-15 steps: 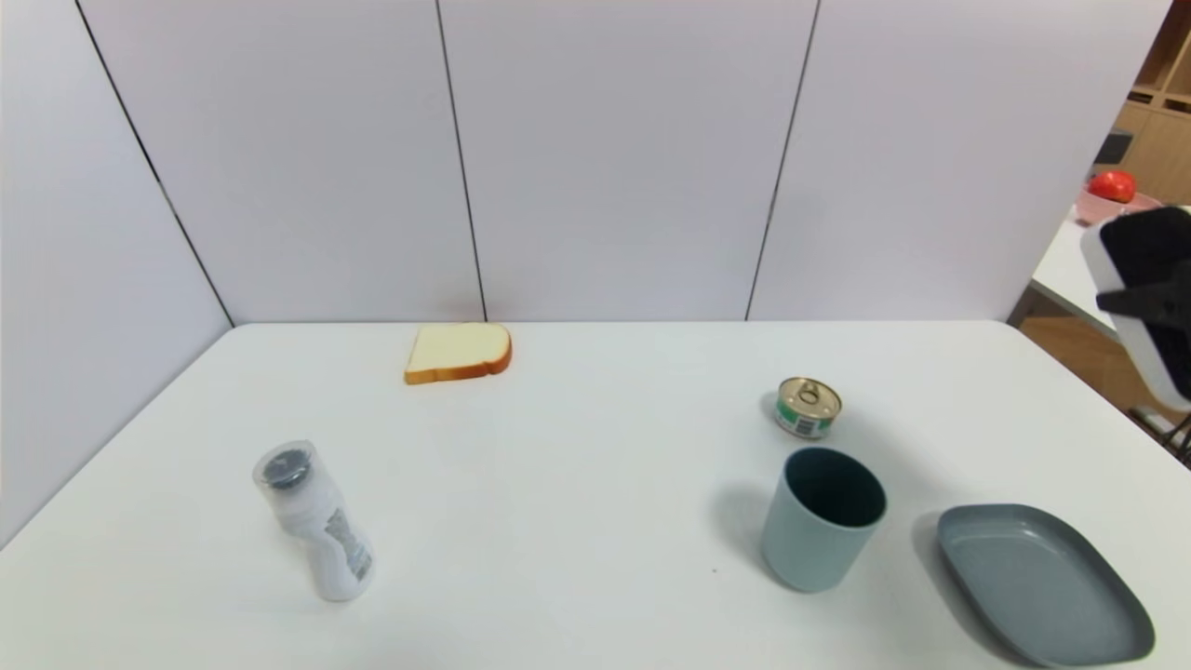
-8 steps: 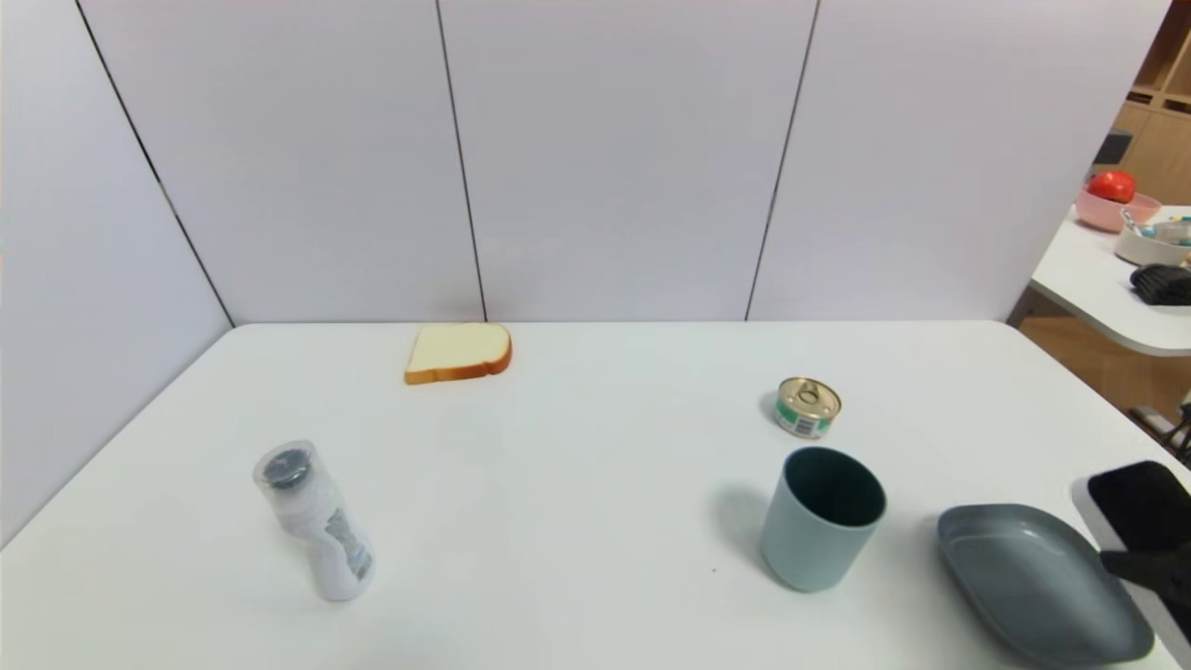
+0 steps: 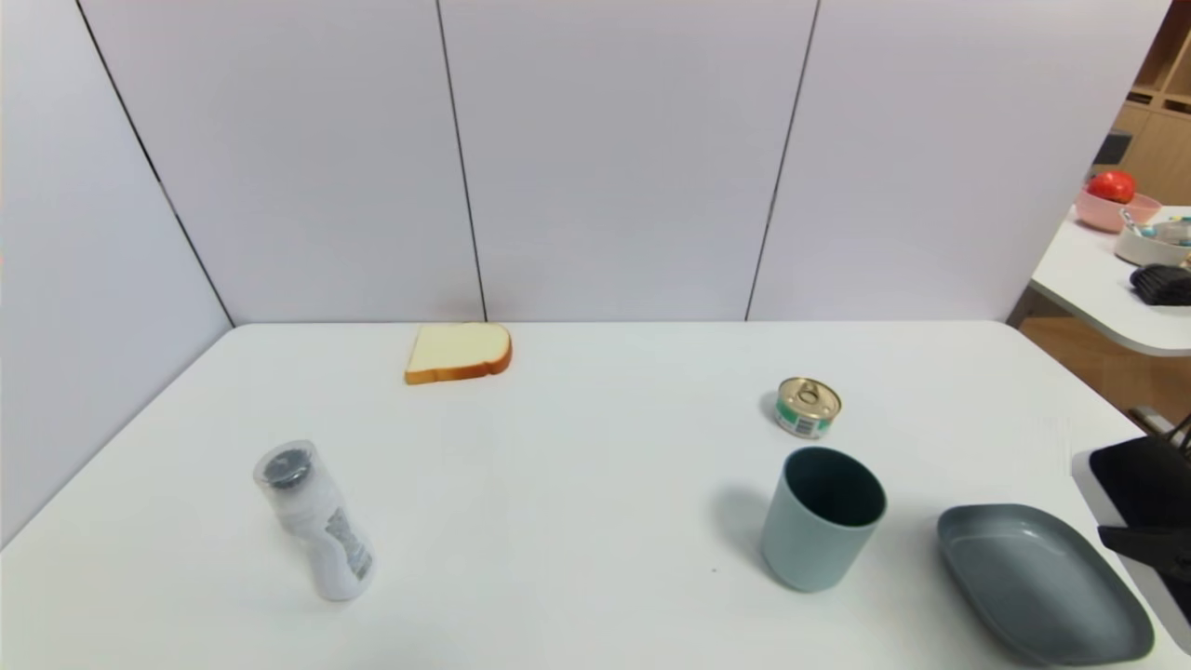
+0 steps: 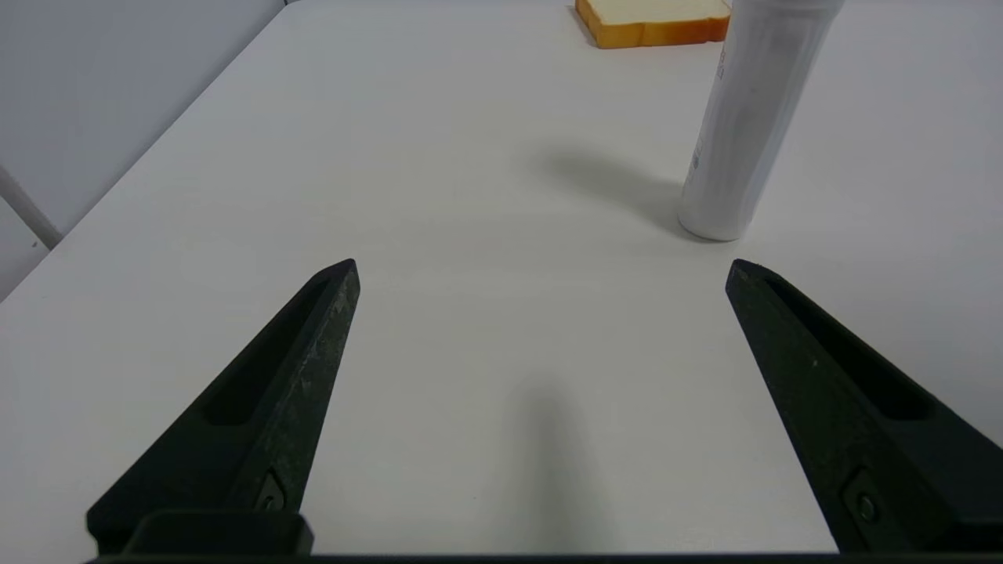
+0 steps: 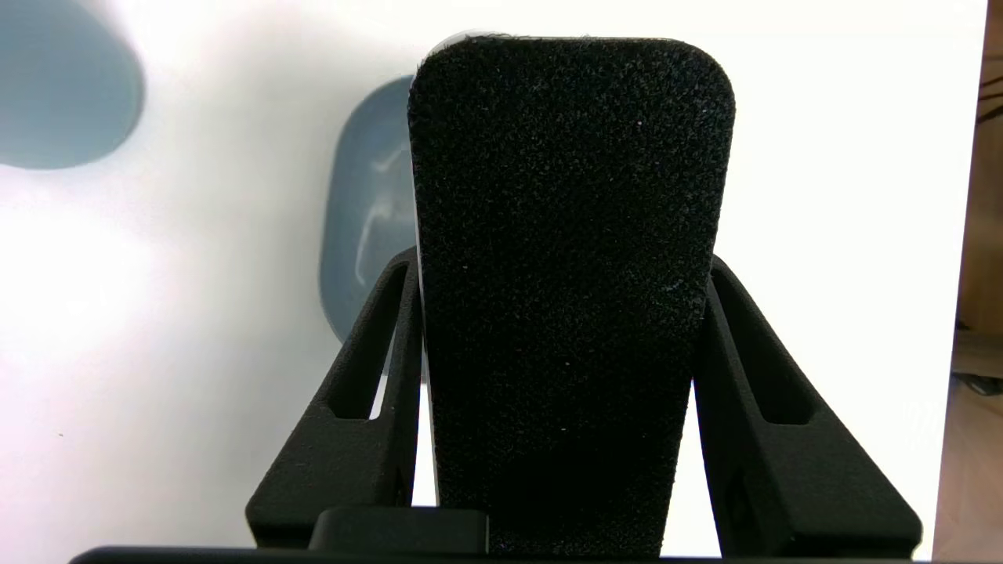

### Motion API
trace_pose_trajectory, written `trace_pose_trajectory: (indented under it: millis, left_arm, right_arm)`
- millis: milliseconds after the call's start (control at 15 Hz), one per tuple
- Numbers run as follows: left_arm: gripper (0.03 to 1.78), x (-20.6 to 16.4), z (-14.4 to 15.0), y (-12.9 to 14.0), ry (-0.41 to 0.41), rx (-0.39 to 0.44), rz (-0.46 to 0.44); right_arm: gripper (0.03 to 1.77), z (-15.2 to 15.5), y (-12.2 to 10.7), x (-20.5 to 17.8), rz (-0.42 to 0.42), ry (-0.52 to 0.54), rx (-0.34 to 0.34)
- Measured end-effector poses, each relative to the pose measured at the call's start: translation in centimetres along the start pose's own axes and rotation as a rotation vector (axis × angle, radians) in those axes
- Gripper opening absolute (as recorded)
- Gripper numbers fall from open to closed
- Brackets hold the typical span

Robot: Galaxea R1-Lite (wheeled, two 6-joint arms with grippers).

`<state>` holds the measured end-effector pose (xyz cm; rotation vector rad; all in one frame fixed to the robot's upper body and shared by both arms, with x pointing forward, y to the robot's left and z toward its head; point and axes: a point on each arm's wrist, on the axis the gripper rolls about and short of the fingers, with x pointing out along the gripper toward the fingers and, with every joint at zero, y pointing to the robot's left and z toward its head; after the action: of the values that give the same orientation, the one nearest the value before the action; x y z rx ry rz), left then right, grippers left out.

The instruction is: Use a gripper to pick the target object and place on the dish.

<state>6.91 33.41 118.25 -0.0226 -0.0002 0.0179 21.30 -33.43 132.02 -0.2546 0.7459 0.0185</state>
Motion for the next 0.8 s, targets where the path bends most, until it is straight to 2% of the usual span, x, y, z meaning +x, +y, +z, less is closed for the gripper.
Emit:
trace_pose_trajectory:
  millis: [800]
  left_arm:
    - [1.69, 0.0, 0.0, 0.0, 0.0, 0.0, 0.0]
  right_arm:
    - [0.95, 2.0, -0.2, 5.9, 0.051, 0.151, 0.015]
